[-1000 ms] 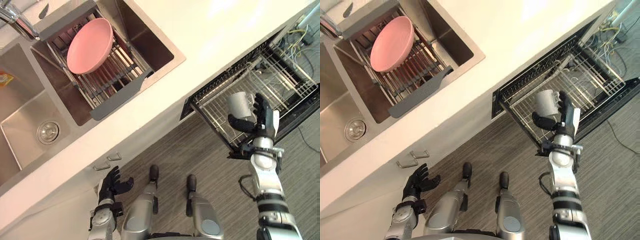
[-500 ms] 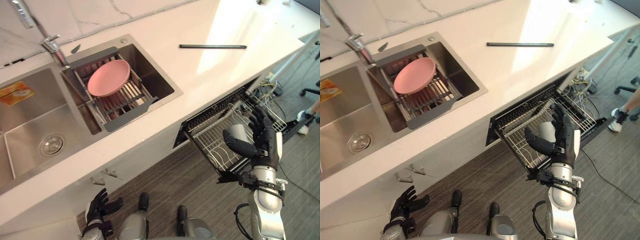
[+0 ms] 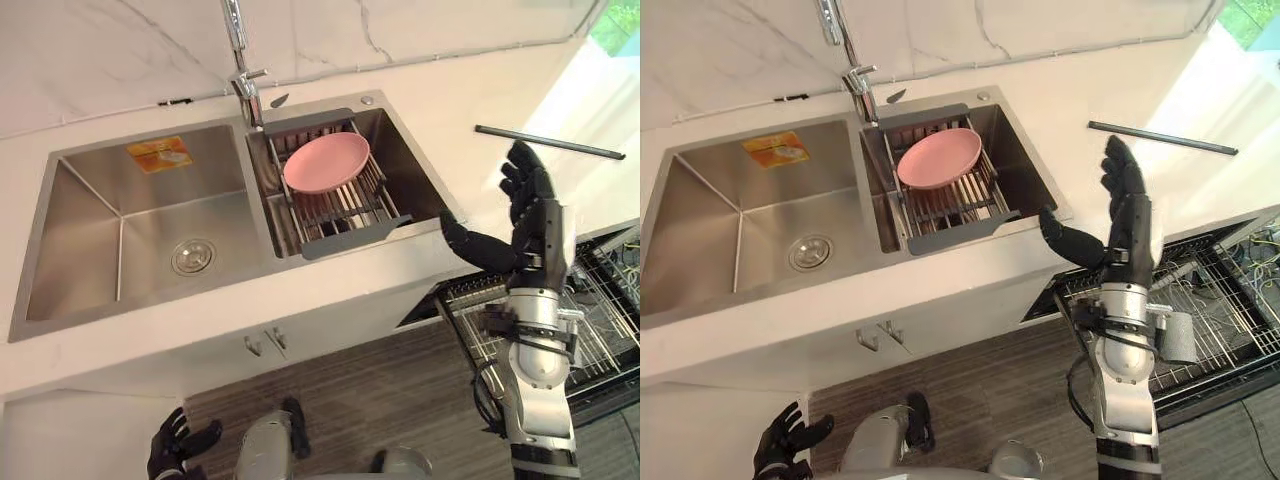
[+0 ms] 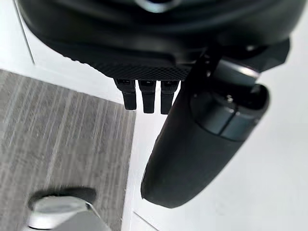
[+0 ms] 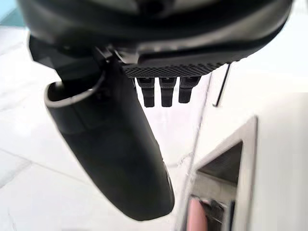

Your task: Walk over to the sink, pick up the cup, carry it to the dishwasher, place the cup inside the dishwasher, then close the dishwasher door

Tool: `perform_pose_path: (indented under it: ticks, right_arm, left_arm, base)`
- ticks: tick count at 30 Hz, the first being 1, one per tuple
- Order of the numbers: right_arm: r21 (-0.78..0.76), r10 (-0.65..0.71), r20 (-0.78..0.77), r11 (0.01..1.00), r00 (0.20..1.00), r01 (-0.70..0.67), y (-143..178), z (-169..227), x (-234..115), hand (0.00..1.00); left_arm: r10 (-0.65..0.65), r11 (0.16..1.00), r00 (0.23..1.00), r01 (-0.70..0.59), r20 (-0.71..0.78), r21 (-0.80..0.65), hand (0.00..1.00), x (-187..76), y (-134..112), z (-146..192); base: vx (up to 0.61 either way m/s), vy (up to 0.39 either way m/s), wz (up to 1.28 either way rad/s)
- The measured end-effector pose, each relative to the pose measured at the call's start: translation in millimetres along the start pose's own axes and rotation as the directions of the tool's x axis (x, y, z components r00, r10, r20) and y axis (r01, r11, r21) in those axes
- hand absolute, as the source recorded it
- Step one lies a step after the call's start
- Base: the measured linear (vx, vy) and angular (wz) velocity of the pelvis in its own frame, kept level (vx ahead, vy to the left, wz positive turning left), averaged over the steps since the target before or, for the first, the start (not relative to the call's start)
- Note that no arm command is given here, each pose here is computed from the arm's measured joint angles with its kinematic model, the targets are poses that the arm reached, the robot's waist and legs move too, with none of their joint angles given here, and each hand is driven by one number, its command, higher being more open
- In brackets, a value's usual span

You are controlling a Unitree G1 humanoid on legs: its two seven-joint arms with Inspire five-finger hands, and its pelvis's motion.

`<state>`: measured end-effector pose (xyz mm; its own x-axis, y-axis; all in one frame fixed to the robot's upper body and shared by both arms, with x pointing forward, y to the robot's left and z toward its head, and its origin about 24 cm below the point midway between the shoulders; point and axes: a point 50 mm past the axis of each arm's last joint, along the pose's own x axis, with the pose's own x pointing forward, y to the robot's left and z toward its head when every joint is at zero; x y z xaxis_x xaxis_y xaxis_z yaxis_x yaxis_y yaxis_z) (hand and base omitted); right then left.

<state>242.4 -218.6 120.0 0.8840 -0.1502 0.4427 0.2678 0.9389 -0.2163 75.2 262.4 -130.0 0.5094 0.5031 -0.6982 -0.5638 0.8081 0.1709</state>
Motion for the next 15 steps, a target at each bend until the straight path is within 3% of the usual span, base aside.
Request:
perform_pose_path:
  ticks: [7,15]
  right_arm:
    - [-0.185,0.125,-0.010,0.975,0.992,-0.125,-1.4,-3.0,-0.9,0.90]
    - [-0.260,0.215,-0.042,0.940,0.976,-0.219,-7.4,-5.6,-4.7,0.90]
  left_arm:
    - [-0.063,0.998,0.997,0.062,0.050,0.026,0.90,5.7,-18.9,15.0]
    - [-0.054,0.997,0.998,0.053,0.021,0.047,0.90,-0.6,-12.7,2.2]
  base:
    - [0.12,-0.112,0.75]
    - [0.14,-0.065,0.01]
